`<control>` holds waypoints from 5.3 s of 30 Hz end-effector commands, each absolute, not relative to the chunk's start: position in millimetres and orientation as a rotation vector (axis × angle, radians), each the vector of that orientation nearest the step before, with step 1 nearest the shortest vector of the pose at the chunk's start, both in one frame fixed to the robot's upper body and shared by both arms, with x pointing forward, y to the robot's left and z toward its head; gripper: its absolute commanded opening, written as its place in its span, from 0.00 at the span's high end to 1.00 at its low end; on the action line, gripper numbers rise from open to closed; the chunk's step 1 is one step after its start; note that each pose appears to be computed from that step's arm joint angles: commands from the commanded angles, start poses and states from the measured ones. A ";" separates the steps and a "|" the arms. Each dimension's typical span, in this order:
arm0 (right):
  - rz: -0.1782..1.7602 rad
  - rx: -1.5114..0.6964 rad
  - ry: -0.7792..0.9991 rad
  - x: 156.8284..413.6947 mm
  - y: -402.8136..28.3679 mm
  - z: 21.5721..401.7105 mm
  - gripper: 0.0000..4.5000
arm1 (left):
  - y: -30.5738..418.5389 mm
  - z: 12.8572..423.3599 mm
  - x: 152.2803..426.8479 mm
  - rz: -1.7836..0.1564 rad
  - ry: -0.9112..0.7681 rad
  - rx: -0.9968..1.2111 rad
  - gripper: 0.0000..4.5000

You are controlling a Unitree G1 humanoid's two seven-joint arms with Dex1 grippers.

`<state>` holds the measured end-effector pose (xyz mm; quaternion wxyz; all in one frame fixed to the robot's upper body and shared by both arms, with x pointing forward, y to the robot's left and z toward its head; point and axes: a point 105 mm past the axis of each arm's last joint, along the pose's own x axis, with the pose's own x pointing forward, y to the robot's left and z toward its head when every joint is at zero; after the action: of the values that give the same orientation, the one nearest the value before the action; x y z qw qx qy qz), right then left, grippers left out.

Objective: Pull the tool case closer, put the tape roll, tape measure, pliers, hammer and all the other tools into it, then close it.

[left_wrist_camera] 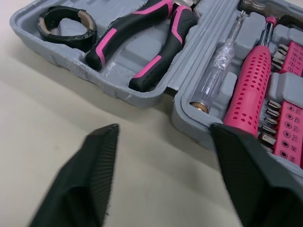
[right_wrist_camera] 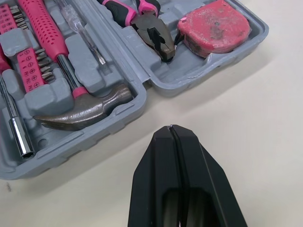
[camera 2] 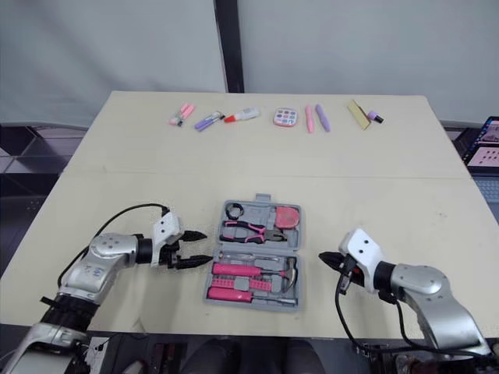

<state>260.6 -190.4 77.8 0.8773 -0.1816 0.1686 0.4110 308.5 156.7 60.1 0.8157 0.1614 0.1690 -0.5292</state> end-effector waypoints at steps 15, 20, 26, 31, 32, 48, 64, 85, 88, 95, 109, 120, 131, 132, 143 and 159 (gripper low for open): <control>0.862 -0.419 0.365 282.0 -179.7 67.3 1.00 | 143.9 56.1 324.2 -1.139 0.371 0.405 0.99; 0.885 -0.430 0.384 286.7 -172.2 63.9 1.00 | 141.4 52.8 322.6 -1.160 0.392 0.426 0.99; 0.917 -0.433 0.392 287.5 -163.2 58.7 1.00 | 133.2 48.5 317.8 -1.173 0.397 0.416 0.99; 0.937 -0.436 0.393 290.8 -154.8 55.0 1.00 | 126.9 44.9 312.4 -1.188 0.406 0.410 0.99; 0.941 -0.438 0.391 291.5 -153.5 54.8 1.00 | 126.1 44.6 311.4 -1.190 0.407 0.409 0.99; 0.992 -0.446 0.399 285.5 -144.6 51.8 1.00 | 119.0 40.9 299.6 -1.215 0.425 0.400 0.99; 1.034 -0.429 0.426 266.8 -141.0 50.5 1.00 | 121.3 33.6 277.2 -1.226 0.458 0.377 0.99; 1.041 -0.413 0.440 258.7 -140.3 50.3 1.00 | 122.8 30.8 268.0 -1.227 0.477 0.362 0.99; 1.040 -0.412 0.439 258.4 -140.0 50.2 1.00 | 122.4 30.3 266.5 -1.228 0.479 0.360 0.99; 1.042 -0.409 0.439 258.1 -139.3 49.5 1.00 | 122.6 28.9 263.0 -1.229 0.486 0.357 0.99; 0.961 -0.440 0.455 257.2 -168.3 53.6 1.00 | 171.7 40.3 282.0 -1.063 0.498 0.384 0.99; 0.881 -0.374 0.401 252.7 -196.5 92.1 1.00 | 181.4 99.3 238.8 -1.219 0.360 0.285 0.99; 0.902 -0.151 0.418 272.1 -174.4 119.7 1.00 | 135.6 84.9 173.4 -1.468 0.232 0.269 0.99; 0.905 -0.140 0.426 273.1 -173.5 120.4 1.00 | 134.5 82.0 172.9 -1.471 0.227 0.276 0.99; 0.817 0.093 0.600 296.5 -182.0 119.6 0.00 | 112.4 51.6 179.3 -1.494 0.184 0.341 1.00; 0.725 0.243 0.681 328.2 -167.1 95.3 0.00 | 103.8 41.6 184.8 -1.494 0.268 0.319 1.00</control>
<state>323.1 -168.8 92.4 0.8665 0.1214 0.3351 0.3494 186.0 107.2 43.2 0.7162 0.1467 0.1194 -0.6718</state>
